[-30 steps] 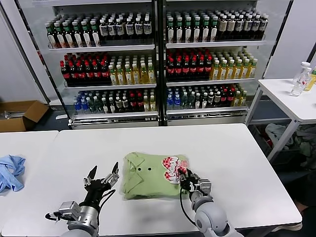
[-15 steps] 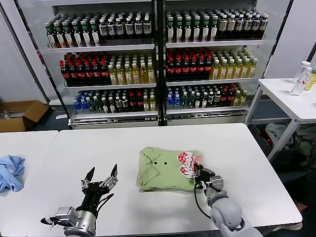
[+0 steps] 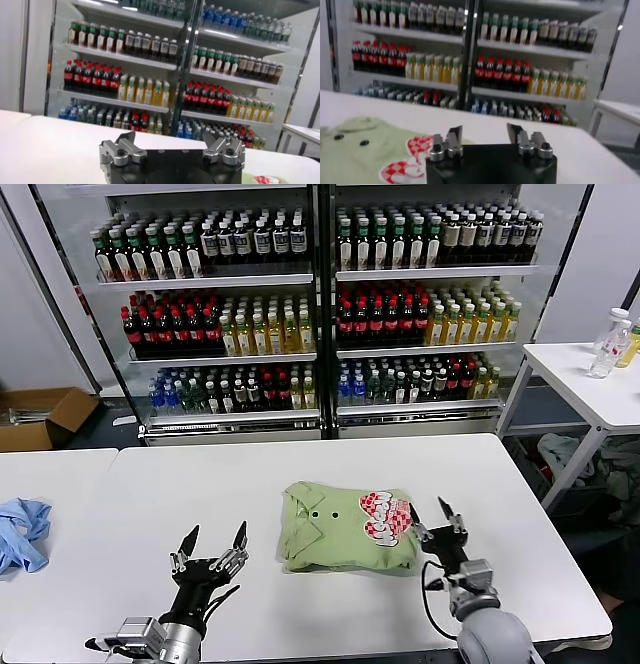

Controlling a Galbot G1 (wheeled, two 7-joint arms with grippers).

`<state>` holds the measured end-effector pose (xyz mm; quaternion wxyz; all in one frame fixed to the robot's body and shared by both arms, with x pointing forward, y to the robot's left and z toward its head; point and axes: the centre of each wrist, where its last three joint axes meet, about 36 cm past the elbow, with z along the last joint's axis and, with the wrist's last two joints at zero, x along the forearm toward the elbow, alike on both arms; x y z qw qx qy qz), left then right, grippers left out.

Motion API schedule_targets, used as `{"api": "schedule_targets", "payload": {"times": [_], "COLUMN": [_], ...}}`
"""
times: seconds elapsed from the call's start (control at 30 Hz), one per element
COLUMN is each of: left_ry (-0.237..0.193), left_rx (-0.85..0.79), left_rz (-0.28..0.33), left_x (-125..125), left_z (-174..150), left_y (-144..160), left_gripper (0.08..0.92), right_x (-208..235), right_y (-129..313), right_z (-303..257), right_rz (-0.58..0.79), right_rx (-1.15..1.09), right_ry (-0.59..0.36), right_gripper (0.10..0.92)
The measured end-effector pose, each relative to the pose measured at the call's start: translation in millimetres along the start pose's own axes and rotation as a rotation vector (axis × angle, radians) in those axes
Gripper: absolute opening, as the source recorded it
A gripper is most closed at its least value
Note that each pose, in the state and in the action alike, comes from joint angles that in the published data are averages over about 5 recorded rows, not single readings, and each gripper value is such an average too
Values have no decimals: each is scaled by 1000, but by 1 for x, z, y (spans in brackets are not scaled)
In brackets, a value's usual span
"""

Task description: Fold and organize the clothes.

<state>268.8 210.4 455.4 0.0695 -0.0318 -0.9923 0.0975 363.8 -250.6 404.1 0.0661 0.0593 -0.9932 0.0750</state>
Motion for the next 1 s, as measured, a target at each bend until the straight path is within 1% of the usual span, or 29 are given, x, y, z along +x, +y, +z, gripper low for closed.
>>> {"api": "schedule_targets", "payload": {"times": [0.13, 0.27, 0.57, 1.0], "left_ry": [-5, -7, -8, -7], "left_rx": [-6, -14, -33, -58], "left_rz": [1, 0, -8, -4], "left_x": [5, 9, 15, 19], "left_z": [-1, -2, -3, -7], "left_y": [-3, -4, -3, -1], "left_gripper": [823, 823, 823, 823], "right_x": [23, 44, 80, 99], "right_y": [-8, -13, -16, -11], "right_z": [-5, -10, -29, -46], "right_rz": [14, 33, 60, 67], "right_rx": [-9, -10, -14, -24], "right_ry": [-39, -61, -97, -124], "right_gripper": [759, 816, 823, 823]}}
